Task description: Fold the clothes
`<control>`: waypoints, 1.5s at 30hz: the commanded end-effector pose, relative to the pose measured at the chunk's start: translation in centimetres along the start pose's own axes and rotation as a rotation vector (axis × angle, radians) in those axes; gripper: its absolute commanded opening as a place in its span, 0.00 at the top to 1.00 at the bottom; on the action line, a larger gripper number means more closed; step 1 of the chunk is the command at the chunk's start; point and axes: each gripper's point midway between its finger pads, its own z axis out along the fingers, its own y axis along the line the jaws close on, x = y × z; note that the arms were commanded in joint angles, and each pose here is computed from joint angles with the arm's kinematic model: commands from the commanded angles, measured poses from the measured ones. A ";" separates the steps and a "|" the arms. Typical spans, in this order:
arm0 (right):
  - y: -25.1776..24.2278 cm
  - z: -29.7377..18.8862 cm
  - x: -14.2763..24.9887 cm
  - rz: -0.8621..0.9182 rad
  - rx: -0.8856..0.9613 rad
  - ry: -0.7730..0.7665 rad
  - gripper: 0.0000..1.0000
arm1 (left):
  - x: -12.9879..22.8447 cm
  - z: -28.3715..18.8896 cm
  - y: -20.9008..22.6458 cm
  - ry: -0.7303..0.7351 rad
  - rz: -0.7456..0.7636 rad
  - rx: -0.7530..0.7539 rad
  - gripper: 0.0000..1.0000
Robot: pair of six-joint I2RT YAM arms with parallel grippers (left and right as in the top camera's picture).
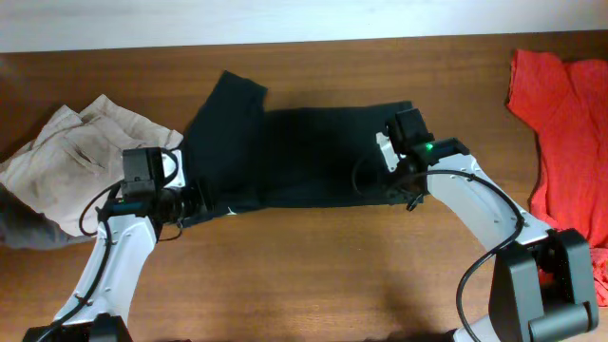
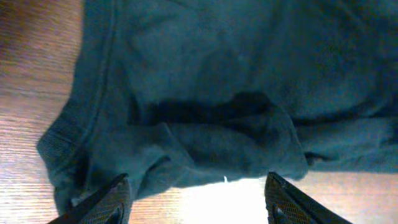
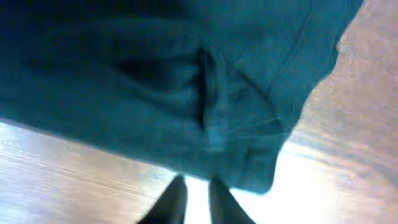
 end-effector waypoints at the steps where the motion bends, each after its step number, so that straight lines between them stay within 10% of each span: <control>1: 0.4 0.4 -1.1 0.024 -0.033 -0.042 0.94 | -0.5 -0.2 -0.6 -0.008 0.037 0.029 0.32; 12: 2.4 4.7 -0.3 0.021 -0.132 0.029 0.96 | -1.7 -0.8 -1.8 -0.031 0.047 0.079 0.32; 26: -7.4 4.6 -3.1 0.157 0.264 -0.057 0.96 | -2.7 -1.6 -2.4 -0.045 0.053 0.090 0.32; 36: -2.4 -1.3 -5.0 0.145 -0.065 0.011 0.96 | 2.4 -1.5 -6.5 0.128 0.300 0.227 0.50; 45: 0.6 -5.1 -5.3 0.151 -0.258 0.047 0.96 | 4.0 -0.1 -5.8 0.164 0.552 -0.066 0.68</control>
